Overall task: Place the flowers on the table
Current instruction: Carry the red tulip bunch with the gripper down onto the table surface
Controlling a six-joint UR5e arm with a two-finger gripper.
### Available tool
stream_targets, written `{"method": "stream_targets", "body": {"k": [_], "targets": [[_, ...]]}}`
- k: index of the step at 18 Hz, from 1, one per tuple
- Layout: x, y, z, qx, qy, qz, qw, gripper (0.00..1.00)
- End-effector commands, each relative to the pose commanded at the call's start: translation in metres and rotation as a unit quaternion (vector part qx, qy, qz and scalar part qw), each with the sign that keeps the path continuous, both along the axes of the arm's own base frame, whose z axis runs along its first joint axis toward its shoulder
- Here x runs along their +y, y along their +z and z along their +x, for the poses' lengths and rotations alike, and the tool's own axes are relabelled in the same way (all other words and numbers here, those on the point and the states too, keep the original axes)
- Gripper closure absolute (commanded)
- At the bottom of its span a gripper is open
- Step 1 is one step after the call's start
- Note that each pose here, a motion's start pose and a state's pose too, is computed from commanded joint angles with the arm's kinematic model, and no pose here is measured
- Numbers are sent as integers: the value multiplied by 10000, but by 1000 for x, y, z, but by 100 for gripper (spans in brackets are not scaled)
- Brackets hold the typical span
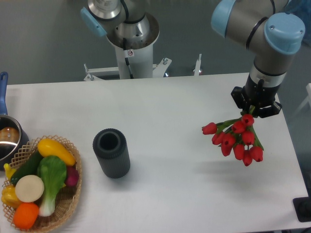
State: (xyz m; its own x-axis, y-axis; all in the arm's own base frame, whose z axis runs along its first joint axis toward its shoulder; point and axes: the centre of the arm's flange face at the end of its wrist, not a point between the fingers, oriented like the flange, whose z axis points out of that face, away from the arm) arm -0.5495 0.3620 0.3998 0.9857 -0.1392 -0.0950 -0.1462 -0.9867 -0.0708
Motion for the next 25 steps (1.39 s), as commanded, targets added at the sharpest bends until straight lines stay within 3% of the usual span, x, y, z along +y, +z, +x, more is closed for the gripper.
{"method": "stream_targets", "body": {"k": [6, 11, 17, 25], "targets": [[14, -4, 3, -15, -100, -5, 9999, 90], [41, -22, 22, -69, -304, -230, 9992, 91], [76, -63, 46, -408, -558, -328, 9971, 91], [87, -103, 60, -973, -474, -26, 9941, 90]]}}
